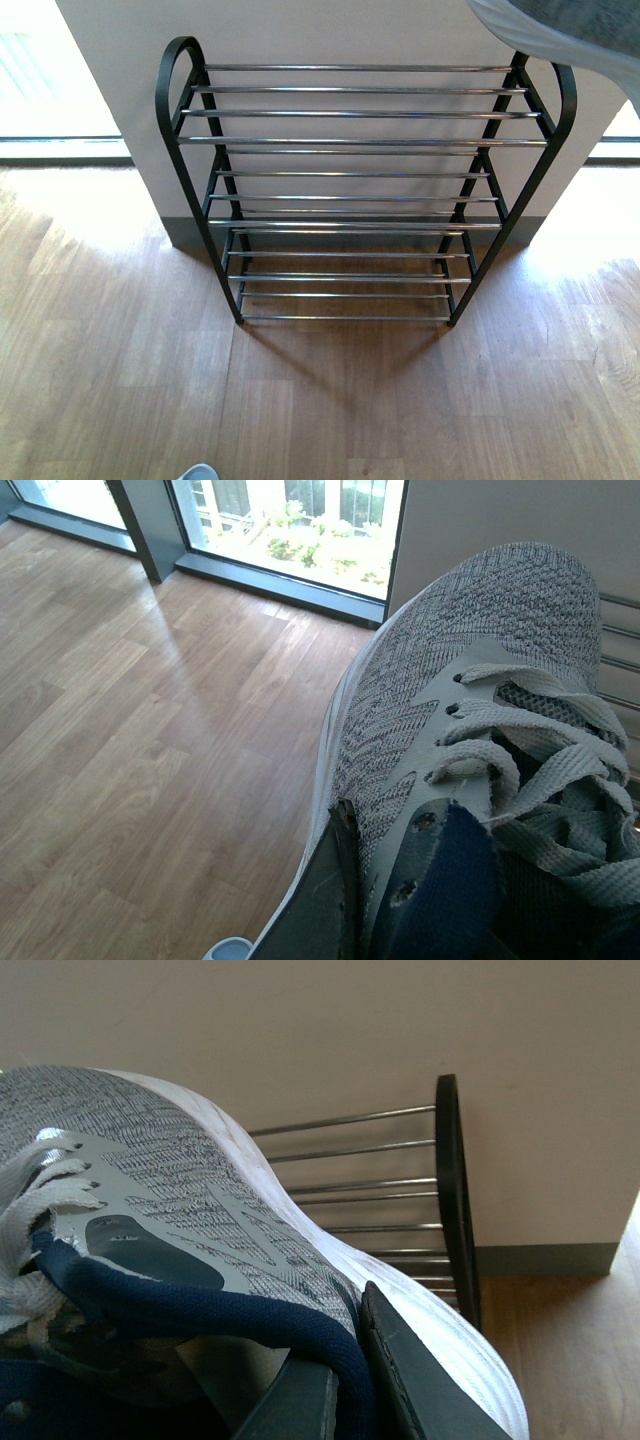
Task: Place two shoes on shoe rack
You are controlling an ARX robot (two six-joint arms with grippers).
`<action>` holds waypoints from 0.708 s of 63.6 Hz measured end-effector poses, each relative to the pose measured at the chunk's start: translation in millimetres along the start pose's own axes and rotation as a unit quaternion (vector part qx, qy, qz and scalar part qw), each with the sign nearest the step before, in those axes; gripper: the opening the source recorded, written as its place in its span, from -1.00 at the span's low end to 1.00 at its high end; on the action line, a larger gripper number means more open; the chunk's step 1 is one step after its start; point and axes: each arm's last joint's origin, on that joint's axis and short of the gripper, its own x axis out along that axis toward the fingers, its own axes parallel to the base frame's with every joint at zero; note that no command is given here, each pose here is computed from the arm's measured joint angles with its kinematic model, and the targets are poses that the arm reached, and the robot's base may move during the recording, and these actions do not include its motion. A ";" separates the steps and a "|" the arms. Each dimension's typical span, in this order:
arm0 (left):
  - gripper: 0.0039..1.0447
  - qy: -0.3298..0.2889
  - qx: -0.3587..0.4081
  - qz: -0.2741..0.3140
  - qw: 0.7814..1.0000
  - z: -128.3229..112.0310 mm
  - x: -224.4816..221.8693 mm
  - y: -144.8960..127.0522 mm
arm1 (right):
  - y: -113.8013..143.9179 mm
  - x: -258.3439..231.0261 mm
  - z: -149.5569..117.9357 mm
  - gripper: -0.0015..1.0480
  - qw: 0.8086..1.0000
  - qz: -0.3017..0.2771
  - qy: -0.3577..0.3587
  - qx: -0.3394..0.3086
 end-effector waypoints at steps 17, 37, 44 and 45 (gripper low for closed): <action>-0.97 0.000 0.000 0.000 1.000 0.0 0.0 0.0 | 58.1 101.5 22.5 -0.92 0.991 -0.102 0.038 0.080; -0.97 0.000 0.000 0.000 1.000 0.0 0.0 0.0 | 65.1 178.0 -3.8 -0.92 0.951 -0.268 0.068 0.137; -0.97 0.000 0.000 0.000 1.000 0.0 0.0 0.0 | 61.4 193.1 -6.4 -0.92 0.938 -0.303 0.070 0.150; -0.97 0.000 0.000 0.000 1.000 0.0 0.0 0.0 | 61.2 194.4 -6.3 -0.92 0.938 -0.306 0.070 0.150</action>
